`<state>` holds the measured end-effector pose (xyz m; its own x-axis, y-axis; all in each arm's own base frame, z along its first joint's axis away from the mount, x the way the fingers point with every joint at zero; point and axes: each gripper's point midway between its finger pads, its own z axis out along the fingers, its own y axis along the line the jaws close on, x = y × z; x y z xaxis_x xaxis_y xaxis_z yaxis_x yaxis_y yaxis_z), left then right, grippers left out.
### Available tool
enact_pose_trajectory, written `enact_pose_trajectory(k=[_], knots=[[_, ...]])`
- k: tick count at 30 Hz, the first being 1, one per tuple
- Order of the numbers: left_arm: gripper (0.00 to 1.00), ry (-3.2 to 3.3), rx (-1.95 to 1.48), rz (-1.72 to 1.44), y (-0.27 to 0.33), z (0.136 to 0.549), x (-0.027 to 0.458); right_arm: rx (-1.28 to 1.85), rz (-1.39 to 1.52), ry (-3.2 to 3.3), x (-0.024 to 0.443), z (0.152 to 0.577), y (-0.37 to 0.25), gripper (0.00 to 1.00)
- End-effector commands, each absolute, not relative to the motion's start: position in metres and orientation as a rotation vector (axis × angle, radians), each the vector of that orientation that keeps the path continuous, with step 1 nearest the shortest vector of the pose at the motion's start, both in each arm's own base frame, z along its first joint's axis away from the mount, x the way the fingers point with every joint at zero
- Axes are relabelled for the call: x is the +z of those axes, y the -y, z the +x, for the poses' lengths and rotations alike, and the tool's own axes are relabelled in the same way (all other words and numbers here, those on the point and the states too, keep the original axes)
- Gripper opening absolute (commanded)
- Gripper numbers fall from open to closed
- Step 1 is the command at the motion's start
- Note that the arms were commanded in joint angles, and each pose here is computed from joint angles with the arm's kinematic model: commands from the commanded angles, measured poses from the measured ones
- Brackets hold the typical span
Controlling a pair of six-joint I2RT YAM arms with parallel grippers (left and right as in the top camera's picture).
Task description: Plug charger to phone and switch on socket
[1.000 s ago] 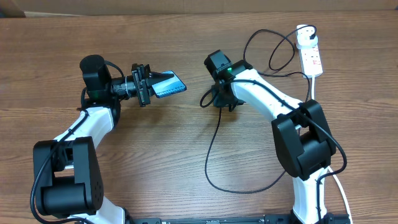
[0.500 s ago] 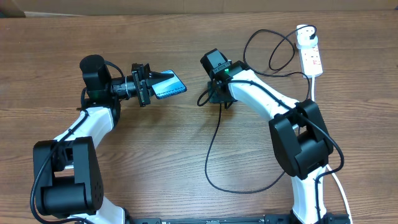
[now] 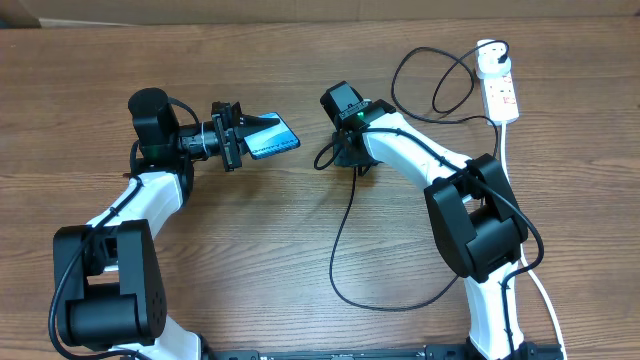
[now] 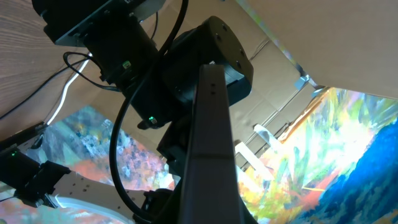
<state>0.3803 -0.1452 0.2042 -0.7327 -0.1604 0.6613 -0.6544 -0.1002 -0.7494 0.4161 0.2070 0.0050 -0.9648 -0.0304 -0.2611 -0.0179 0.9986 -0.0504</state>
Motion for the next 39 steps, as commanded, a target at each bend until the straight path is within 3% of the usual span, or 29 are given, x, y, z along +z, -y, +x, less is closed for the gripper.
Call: enact_pose_trajectory(k=[1, 11, 17, 23, 30, 39], knots=[[0.04, 1.868, 1.943, 0.831, 0.143, 0.382, 0.219, -0.085, -0.025, -2.876, -0.005, 0.42, -0.209, 0.29], [0.04, 1.867, 1.942, 0.83, 0.143, 0.382, 0.219, -0.07, -0.028, -2.896, -0.011, 0.415, -0.21, 0.23], [0.05, 1.867, 1.941, 0.825, 0.143, 0.381, 0.219, -0.1, -0.015, -2.934, -0.016, 0.407, -0.199, 0.04], [0.05, 1.868, 1.941, 0.824, 0.143, 0.381, 0.219, -0.041, 0.042, -3.015, -0.009, 0.401, -0.187, 0.04], [0.04, 1.888, 1.957, 0.805, 0.143, 0.381, 0.219, 0.298, -0.017, -2.985, 0.068, 0.407, -0.196, 0.04], [0.04, 1.931, 1.991, 0.76, 0.143, 0.381, 0.219, 0.751, -0.186, -2.919, 0.163, 0.362, -0.222, 0.04]])
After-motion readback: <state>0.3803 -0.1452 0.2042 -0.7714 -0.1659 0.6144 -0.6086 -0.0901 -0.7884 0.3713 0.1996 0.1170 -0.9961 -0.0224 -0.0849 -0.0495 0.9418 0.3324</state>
